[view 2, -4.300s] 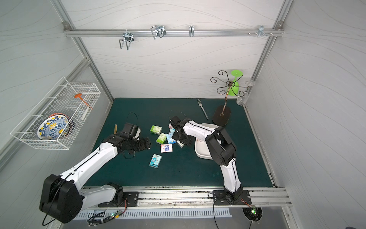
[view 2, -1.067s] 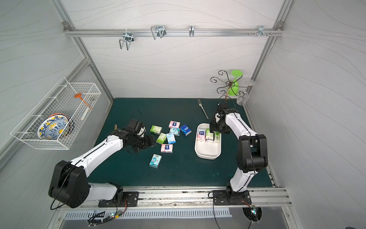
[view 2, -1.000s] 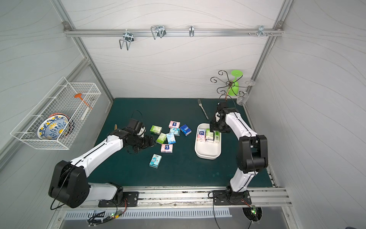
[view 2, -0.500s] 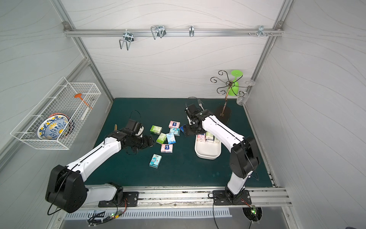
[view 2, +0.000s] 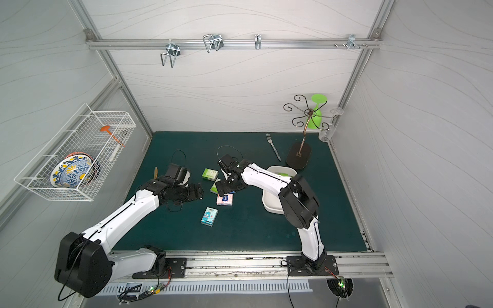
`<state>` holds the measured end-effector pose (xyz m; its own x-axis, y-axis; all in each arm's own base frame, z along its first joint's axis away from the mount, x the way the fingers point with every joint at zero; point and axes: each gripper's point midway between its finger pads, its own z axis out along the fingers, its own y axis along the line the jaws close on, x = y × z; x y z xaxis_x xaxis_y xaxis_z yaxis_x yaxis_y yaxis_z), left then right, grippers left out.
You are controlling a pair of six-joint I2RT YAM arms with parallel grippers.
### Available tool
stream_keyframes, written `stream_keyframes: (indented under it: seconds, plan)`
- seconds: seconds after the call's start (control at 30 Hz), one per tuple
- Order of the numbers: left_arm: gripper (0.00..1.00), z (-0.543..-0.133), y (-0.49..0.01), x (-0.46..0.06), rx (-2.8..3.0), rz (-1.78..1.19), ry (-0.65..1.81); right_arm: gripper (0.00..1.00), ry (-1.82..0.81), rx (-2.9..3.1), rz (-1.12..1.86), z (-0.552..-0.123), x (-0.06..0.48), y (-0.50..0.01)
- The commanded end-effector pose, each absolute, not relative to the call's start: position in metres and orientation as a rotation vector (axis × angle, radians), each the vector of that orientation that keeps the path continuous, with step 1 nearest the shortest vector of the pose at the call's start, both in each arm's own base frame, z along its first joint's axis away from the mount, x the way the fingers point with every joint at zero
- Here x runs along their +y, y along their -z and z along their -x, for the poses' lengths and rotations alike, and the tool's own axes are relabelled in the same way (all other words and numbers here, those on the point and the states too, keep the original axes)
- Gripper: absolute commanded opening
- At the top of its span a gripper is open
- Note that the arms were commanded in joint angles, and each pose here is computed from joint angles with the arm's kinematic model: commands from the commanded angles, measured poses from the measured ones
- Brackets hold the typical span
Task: Put the pocket tissues into the storage box
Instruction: Pick up the pocket tissues from the center of the board.
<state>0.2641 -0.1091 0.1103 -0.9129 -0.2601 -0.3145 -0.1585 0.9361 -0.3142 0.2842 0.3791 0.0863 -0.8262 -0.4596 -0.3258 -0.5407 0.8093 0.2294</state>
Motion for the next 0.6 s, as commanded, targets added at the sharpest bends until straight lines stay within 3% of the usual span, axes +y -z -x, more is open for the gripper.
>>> stream_keyframes:
  seconds: [0.0, 0.57]
  plan:
    - [0.93, -0.266, -0.115, -0.105, 2.710, 0.286, 0.369, 0.99, -0.454, 2.710, 0.784, -0.295, 0.386, -0.083]
    - [0.93, -0.268, -0.121, -0.104, 2.701, 0.268, 0.356, 0.96, -0.274, 2.740, 0.641, -0.338, 0.371, -0.047]
